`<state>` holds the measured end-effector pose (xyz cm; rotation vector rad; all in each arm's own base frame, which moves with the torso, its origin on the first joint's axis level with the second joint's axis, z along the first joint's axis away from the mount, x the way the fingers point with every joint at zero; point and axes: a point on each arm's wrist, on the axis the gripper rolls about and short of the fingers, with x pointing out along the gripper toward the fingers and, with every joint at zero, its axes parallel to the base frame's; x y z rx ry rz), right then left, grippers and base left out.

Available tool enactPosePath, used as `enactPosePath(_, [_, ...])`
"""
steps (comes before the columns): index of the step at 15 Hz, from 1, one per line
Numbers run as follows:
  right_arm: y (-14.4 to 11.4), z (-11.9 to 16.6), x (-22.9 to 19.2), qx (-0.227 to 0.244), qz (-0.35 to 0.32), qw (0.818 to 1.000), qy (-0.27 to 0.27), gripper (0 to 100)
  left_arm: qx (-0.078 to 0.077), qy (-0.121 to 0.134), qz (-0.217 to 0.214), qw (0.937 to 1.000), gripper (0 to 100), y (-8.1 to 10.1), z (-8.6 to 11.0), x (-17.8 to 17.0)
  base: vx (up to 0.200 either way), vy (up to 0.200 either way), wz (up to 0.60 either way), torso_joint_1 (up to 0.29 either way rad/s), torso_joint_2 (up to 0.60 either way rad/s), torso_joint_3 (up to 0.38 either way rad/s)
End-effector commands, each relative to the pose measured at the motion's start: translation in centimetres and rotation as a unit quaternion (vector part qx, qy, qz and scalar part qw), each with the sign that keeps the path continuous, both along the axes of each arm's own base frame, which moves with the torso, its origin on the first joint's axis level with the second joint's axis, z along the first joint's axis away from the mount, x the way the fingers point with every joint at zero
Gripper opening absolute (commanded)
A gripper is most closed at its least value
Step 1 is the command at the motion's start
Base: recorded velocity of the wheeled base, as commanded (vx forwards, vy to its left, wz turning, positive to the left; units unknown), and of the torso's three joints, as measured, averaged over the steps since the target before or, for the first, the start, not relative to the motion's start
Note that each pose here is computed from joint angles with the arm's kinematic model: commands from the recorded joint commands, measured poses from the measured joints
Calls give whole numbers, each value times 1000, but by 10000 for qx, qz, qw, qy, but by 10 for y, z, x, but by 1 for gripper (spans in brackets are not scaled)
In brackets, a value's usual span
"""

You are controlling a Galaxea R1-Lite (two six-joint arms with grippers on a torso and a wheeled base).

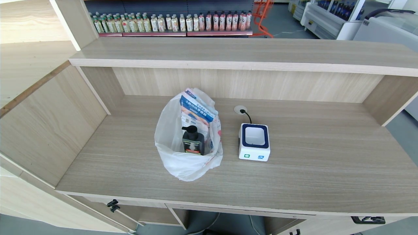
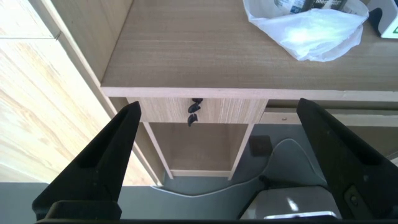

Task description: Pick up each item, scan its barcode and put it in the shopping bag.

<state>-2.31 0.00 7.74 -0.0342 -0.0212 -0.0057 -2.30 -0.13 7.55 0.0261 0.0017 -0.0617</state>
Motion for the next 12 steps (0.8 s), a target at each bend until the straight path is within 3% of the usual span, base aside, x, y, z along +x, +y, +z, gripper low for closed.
enactPosePath(1, [0,0,0,-5,3,10000,14,0,0,3,2,10000,100,0,0,0,0,0,0,0,0,0])
enactPosePath(9, [0,0,0,3,4,10000,14,0,-8,41,2,10000,100,0,0,1,0,0,0,0,0,0])
enactPosePath(12, [0,0,0,-5,3,10000,14,0,-8,11,2,10000,100,0,0,0,0,-200,0,4,2,4])
